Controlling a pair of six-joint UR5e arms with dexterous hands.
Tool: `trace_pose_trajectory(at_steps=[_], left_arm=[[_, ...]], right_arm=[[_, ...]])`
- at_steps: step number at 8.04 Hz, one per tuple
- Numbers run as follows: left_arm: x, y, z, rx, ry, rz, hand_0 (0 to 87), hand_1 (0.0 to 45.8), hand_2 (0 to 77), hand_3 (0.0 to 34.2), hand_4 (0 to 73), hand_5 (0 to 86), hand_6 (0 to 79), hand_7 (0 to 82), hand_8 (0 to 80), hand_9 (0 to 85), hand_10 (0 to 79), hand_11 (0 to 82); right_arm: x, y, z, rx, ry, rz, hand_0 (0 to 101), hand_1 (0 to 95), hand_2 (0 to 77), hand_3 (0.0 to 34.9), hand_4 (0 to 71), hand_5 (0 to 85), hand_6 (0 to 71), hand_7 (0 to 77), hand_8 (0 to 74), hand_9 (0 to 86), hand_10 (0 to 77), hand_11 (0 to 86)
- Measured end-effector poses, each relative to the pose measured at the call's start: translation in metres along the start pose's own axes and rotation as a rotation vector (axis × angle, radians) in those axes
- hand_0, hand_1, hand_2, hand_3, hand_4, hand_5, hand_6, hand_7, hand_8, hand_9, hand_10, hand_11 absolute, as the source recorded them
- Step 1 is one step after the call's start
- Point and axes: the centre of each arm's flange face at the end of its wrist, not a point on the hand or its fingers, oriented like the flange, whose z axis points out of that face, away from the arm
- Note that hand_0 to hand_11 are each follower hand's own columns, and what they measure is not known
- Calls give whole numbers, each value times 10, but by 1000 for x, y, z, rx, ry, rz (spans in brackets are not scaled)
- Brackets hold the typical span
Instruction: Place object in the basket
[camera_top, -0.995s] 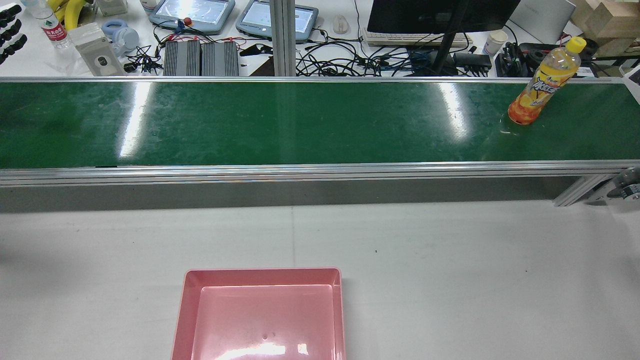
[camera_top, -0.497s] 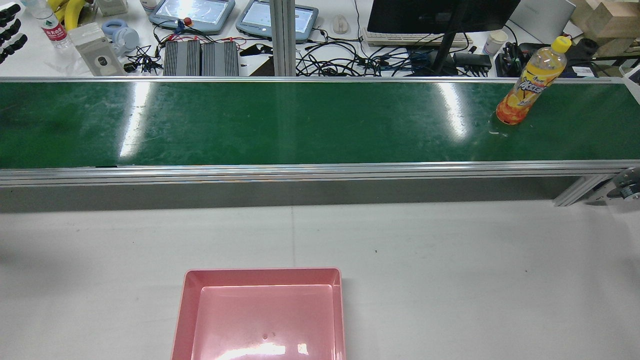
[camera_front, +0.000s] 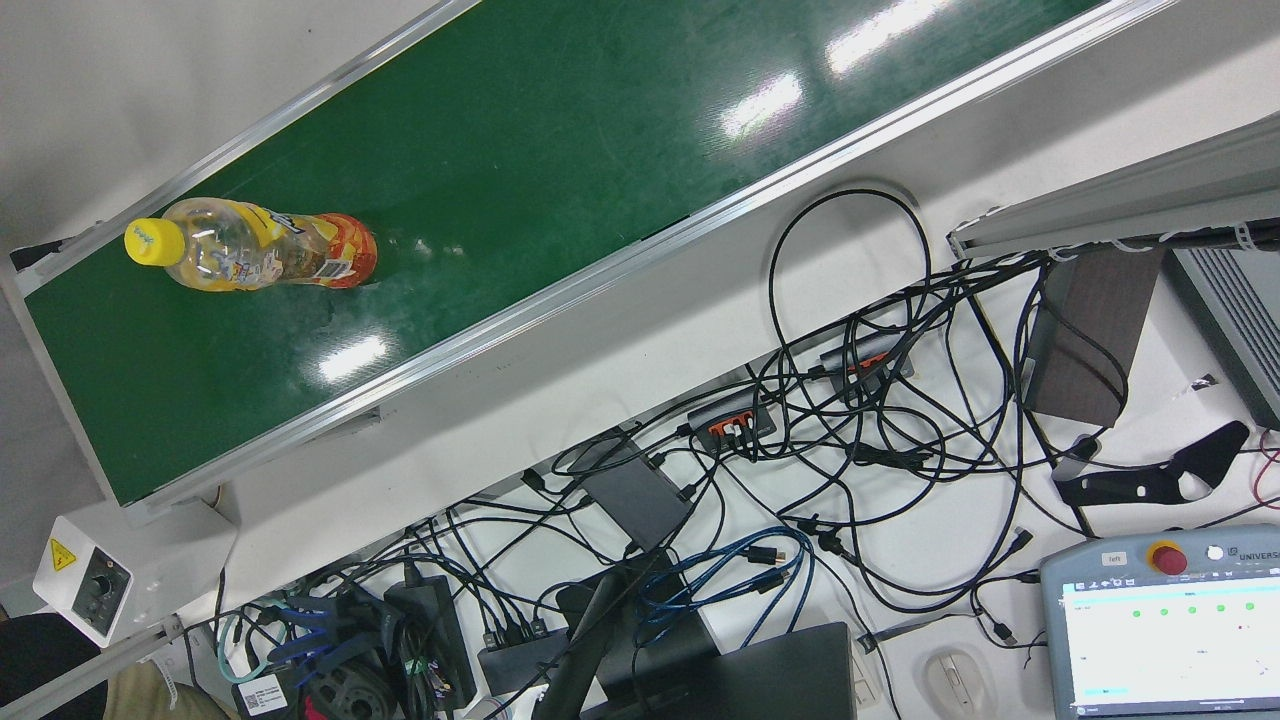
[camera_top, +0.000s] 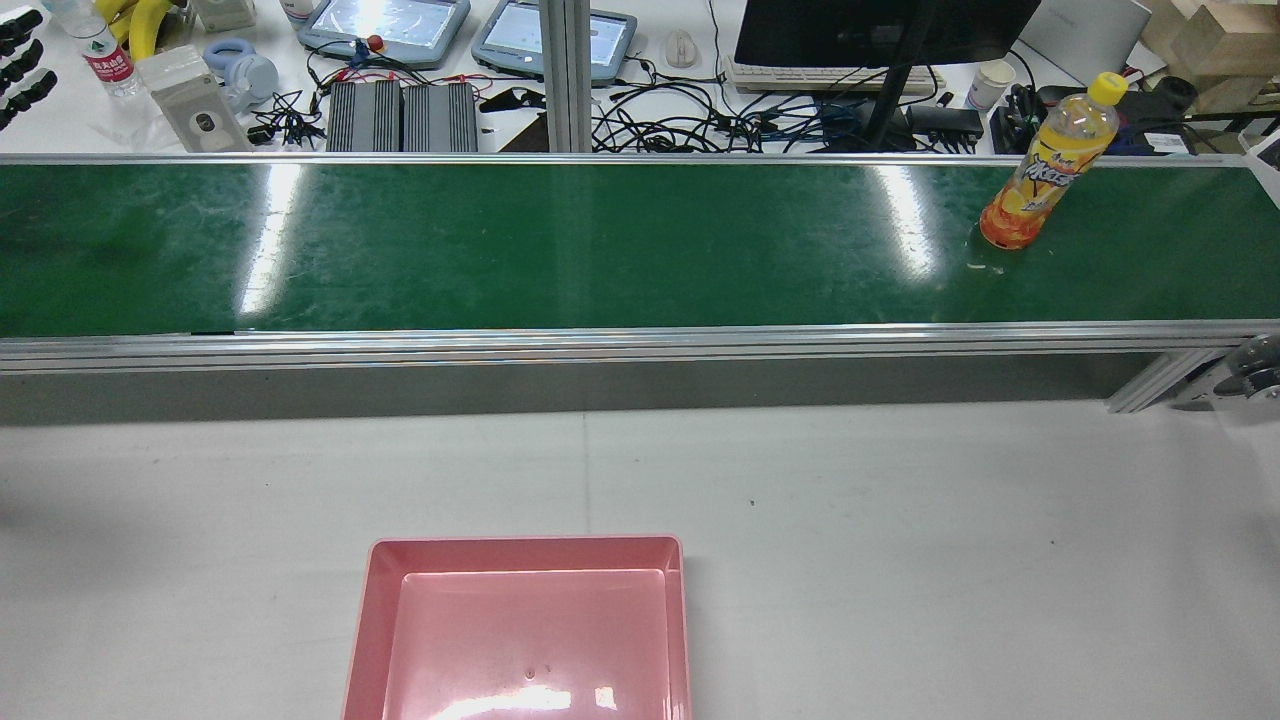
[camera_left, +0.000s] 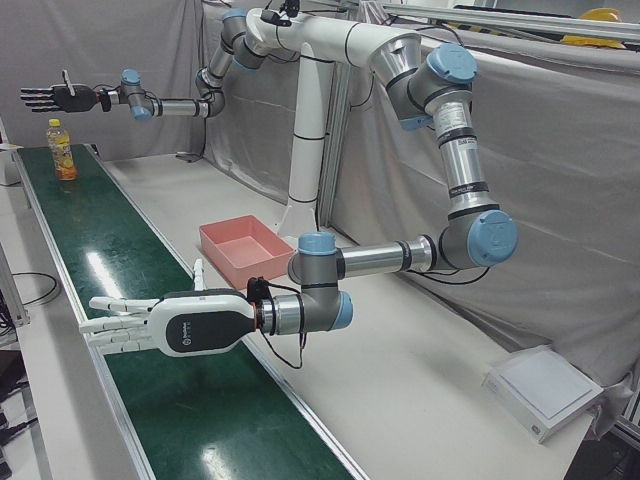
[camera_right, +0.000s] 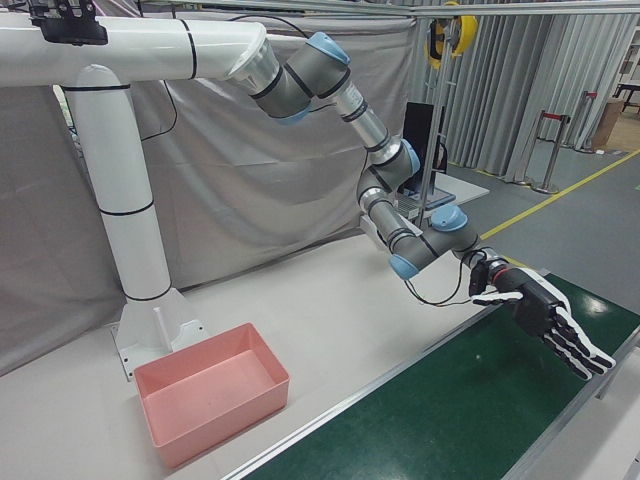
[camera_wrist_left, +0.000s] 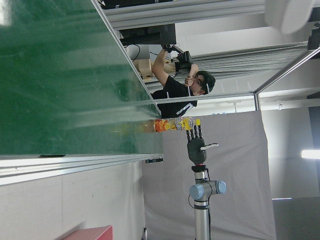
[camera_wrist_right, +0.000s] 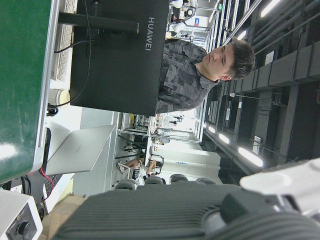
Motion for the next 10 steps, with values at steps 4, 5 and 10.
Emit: trace_pose_trajectory(at_steps=[4, 5, 10], left_arm=[[-6, -5, -1, 9, -8, 8, 620, 109, 5, 0, 131, 87, 0, 5, 0, 5, 22, 49], [-6, -5, -1, 10, -9, 8, 616, 87, 5, 0, 131, 87, 0, 5, 0, 5, 22, 49], [-7, -4, -1, 9, -9, 9, 621, 104, 5, 0, 131, 87, 0, 5, 0, 5, 22, 49]], right_arm=[[0, 0, 0, 0, 0, -1, 3, 0, 5, 0, 0, 0, 0, 5, 0, 0, 0, 0], [0, 0, 0, 0, 0, -1, 2, 0, 5, 0, 0, 0, 0, 5, 0, 0, 0, 0], [0, 0, 0, 0, 0, 0, 3, 0, 5, 0, 0, 0, 0, 5, 0, 0, 0, 0]])
